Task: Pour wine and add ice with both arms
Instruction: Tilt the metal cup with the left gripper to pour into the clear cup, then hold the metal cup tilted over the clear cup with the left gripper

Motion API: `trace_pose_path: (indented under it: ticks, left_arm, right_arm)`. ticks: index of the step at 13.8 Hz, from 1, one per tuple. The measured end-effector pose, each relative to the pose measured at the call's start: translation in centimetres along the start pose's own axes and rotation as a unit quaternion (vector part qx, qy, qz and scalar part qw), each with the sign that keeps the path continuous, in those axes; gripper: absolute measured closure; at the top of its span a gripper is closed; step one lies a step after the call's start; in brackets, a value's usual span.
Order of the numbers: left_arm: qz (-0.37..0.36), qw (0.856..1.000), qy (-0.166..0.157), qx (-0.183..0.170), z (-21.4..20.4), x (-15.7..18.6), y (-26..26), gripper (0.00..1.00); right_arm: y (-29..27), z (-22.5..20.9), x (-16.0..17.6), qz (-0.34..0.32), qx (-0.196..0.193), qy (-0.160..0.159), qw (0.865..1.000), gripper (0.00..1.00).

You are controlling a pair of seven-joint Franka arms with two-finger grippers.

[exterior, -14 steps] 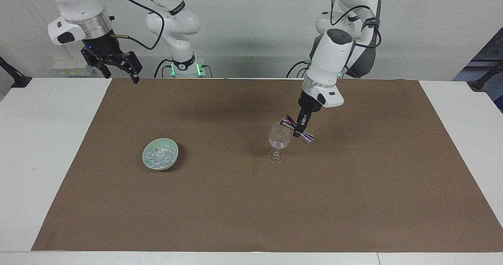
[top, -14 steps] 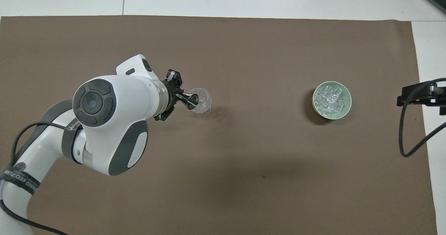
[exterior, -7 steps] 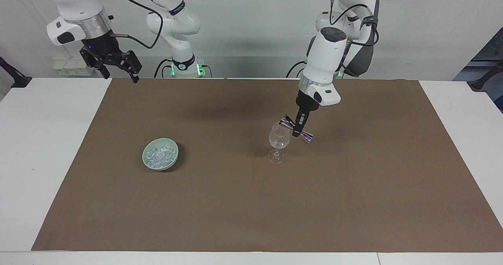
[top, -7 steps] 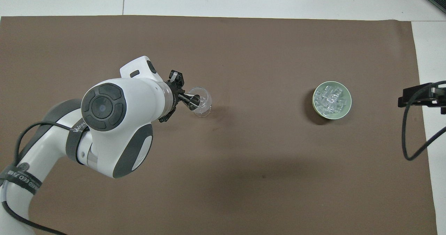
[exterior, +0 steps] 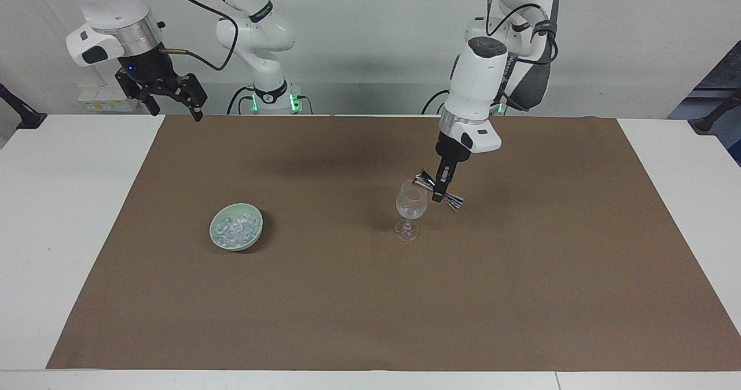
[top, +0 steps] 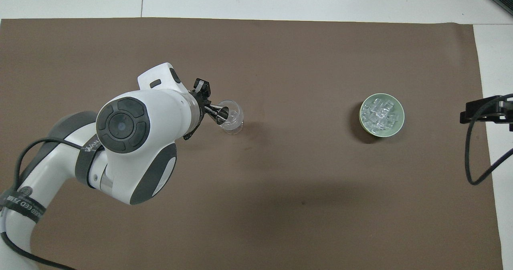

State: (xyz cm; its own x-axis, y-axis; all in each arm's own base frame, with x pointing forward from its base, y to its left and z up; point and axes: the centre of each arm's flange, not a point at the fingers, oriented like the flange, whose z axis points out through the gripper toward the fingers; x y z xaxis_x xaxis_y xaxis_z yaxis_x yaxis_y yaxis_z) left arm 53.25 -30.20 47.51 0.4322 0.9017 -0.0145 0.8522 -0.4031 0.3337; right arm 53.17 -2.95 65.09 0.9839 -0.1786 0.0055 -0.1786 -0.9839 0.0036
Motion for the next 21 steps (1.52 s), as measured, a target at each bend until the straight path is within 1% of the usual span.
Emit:
trace_pose_path:
  ticks: [11,21]
  left_arm:
    - [0.016,1.000,0.014,-0.016,-0.2,-0.1,0.3,0.78]
    - [0.063,0.997,0.044,-0.030,-0.4,-1.6,0.4,0.78]
  right_arm:
    - [0.0,0.0,0.0,0.000,0.000,0.000,1.000,0.00]
    - [-0.1,0.0,0.0,-0.001,0.000,0.000,1.000,0.00]
